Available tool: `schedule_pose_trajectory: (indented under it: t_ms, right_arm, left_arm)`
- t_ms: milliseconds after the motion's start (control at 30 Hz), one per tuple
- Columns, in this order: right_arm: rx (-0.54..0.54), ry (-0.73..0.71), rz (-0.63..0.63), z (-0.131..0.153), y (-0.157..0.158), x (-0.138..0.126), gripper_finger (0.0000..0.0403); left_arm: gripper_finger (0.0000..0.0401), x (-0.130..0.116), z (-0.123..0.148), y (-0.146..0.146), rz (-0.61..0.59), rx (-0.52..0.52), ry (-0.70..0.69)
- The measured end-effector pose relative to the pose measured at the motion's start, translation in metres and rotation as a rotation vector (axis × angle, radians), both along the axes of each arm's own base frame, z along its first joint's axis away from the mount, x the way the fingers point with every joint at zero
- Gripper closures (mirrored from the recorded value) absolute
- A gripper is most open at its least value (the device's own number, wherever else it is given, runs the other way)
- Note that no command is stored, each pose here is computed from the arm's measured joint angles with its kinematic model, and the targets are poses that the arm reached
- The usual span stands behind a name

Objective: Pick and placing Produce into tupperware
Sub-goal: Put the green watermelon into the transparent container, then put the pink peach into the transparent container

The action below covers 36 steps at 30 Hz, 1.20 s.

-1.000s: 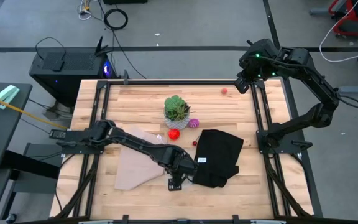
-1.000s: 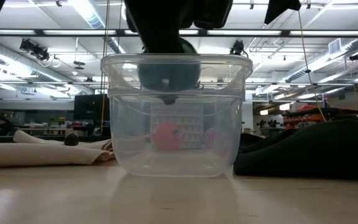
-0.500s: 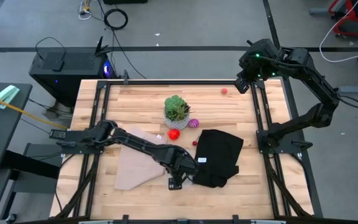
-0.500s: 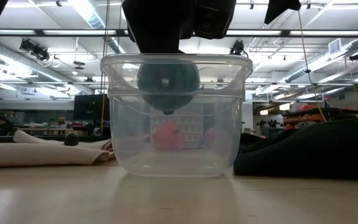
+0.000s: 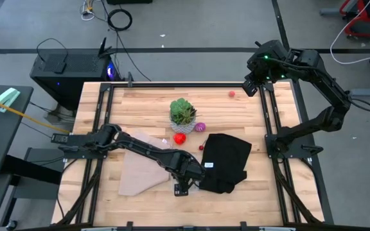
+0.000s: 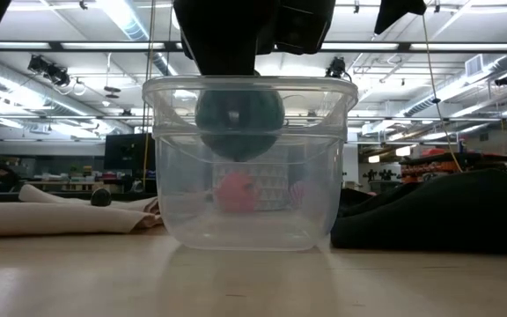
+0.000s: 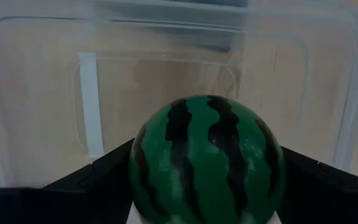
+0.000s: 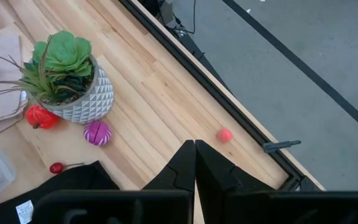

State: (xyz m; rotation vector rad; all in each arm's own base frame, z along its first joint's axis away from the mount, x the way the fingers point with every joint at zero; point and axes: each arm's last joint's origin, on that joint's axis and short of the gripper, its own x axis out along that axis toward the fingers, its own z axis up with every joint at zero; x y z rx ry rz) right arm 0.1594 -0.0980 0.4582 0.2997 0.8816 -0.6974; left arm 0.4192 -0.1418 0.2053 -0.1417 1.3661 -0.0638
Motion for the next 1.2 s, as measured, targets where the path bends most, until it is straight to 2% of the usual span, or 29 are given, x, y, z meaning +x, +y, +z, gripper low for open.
schedule_pose_trajectory:
  t_ms: [267, 633, 767, 900, 1033, 1200]
  right_arm:
    - [0.0, 0.0, 0.0, 0.0, 0.0, 0.0, 0.0389]
    - [0.0, 0.0, 0.001, 0.0, 0.0, 0.0, 0.0389]
    - [-0.001, 0.001, 0.002, 0.0, 0.0, 0.0, 0.0389]
    - [-0.002, 0.002, 0.003, 0.0, 0.0, 0.0, 0.0389]
    - [-0.002, 0.002, 0.003, 0.0, 0.0, 0.0, 0.0389]
    - [0.0, 0.005, 0.004, 0.0, 0.0, 0.0, 0.0389]
  left_arm:
    - [0.0068, 0.0, 0.0, 0.0, 0.0, 0.0, 0.0]
    - [0.0085, 0.001, 0.002, 0.007, 0.033, -0.007, 0.009]
    - [0.0087, -0.001, 0.01, 0.013, 0.04, -0.045, 0.022]
    - [0.0086, 0.0, 0.031, 0.023, 0.061, -0.045, 0.031]
    - [0.0089, 0.006, 0.06, 0.034, 0.083, -0.057, -0.027]
    - [0.0097, 0.022, 0.096, 0.038, 0.071, -0.007, -0.283]
